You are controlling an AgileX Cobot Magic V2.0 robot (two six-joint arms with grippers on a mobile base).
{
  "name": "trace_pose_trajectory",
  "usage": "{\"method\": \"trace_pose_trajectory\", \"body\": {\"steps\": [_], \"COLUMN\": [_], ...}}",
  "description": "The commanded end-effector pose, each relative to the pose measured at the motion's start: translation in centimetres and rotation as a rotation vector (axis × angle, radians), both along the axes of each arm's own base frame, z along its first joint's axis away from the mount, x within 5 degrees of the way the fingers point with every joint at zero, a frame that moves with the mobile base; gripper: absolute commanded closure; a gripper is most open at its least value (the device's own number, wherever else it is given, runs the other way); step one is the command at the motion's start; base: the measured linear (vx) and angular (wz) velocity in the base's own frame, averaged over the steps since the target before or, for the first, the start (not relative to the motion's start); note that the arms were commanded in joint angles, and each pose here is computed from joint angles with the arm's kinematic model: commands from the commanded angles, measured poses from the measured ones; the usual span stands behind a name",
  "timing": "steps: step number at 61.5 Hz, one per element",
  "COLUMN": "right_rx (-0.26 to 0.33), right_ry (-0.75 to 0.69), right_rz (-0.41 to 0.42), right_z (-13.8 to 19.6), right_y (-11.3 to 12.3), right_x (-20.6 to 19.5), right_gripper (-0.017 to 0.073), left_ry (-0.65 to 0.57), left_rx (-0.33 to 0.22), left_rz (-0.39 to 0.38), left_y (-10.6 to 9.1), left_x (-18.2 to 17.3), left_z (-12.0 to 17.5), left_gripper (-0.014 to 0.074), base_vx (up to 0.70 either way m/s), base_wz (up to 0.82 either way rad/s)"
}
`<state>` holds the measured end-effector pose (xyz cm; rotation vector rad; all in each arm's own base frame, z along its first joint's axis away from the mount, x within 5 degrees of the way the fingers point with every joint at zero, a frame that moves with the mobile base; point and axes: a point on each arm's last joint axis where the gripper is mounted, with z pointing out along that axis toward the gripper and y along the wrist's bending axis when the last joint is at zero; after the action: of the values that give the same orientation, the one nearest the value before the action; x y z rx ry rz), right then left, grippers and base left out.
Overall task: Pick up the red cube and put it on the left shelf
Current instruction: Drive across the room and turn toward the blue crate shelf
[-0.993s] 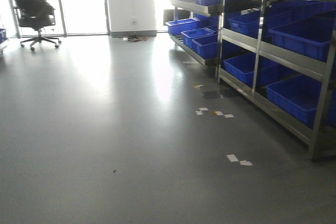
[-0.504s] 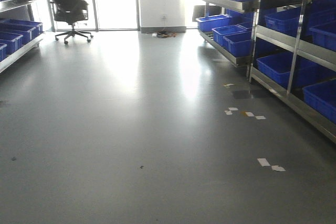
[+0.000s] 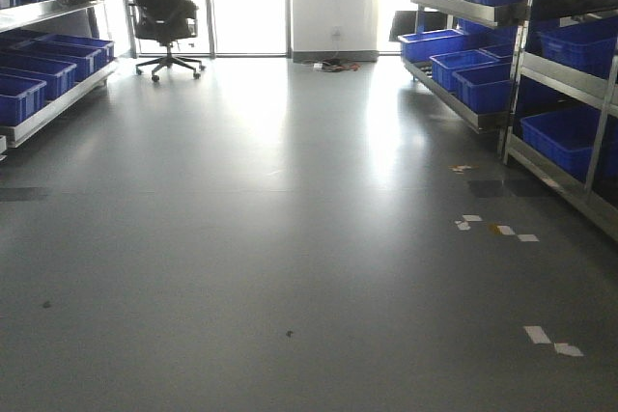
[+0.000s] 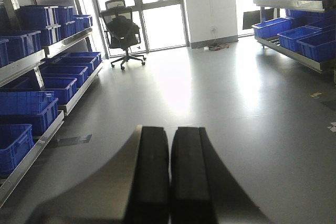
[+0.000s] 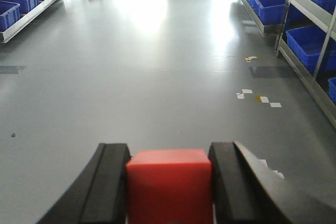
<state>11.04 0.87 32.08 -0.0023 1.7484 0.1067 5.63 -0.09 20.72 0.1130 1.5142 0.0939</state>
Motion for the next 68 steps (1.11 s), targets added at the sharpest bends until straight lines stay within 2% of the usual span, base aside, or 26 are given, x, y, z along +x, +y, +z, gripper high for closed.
{"method": "trace_pose_trajectory", "body": {"steps": [1, 31, 68], "right_rx": [-0.007, -0.007, -0.007], "right_ry": [-0.112, -0.112, -0.112], "right_rz": [0.001, 0.001, 0.001], "right_z": [1.69, 1.69, 1.69], "right_y": [-0.02, -0.02, -0.02], "right_x": [0.08, 0.08, 0.08], "right_gripper": [0.0501, 0.0501, 0.0501], "left_ry": [-0.062, -0.062, -0.062], "left_rx": [-0.005, -0.005, -0.005], "left_rz": [-0.004, -0.004, -0.004], "left_y": [-0.02, -0.02, -0.02], "left_x": [0.09, 0.09, 0.09], "left_z": [0.04, 0.04, 0.04], "left_gripper": [0.0488, 0.0488, 0.0488], "base_vx": [0.35, 0.41, 0.55], "base_wz": [0.02, 0.08, 0.16]}}
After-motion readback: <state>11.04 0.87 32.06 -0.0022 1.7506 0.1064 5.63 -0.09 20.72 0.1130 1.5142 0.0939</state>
